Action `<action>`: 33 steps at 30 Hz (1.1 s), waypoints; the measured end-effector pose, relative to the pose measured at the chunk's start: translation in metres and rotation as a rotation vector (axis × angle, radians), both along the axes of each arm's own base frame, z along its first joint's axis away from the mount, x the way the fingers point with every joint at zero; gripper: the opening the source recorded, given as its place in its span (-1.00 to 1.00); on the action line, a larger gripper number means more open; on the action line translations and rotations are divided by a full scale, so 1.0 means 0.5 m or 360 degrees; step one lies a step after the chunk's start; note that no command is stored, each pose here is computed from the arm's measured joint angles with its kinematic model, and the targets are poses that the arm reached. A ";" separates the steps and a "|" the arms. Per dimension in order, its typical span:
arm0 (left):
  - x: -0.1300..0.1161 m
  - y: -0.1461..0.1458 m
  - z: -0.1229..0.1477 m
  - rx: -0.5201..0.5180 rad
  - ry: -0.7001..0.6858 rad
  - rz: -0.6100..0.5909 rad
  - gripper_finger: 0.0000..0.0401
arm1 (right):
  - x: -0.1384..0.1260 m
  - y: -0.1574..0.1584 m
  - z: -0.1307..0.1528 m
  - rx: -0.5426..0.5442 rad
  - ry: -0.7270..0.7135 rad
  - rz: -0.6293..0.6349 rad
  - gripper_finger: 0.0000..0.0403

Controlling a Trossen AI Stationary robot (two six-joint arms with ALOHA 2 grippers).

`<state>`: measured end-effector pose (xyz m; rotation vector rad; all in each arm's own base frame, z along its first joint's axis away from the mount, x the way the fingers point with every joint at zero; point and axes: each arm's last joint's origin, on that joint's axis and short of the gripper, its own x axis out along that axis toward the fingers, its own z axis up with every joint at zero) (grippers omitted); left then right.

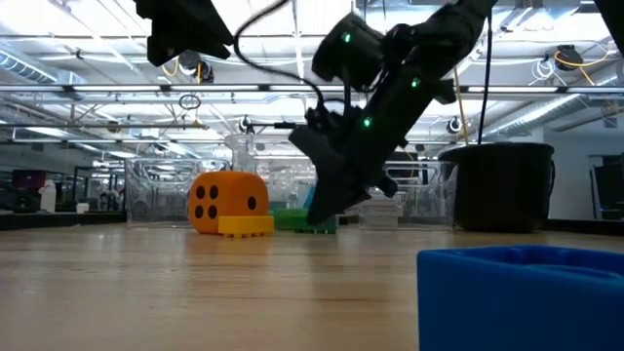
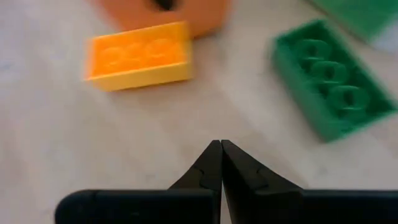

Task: Pick & Place Toys
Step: Put the green eight stud game piece into the middle transparent bin

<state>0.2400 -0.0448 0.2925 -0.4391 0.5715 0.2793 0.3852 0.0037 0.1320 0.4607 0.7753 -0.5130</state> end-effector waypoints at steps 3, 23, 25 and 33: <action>0.000 0.000 0.000 -0.0003 0.0000 0.0003 -0.52 | 0.004 0.025 0.012 -0.0078 -0.0060 0.0067 -1.00; 0.000 -0.001 0.000 -0.0039 -0.0006 0.0011 -0.52 | 0.023 -0.057 0.039 -0.0201 -0.0324 -0.0256 -1.00; 0.000 -0.001 0.000 -0.0046 -0.0003 -0.0005 -0.52 | 0.023 -0.062 0.040 -0.0216 -0.0325 -0.0252 -1.00; 0.000 -0.001 0.000 -0.0029 0.0002 -0.0025 -0.52 | 0.026 -0.063 -0.003 -0.0169 -0.0226 -0.0209 -1.00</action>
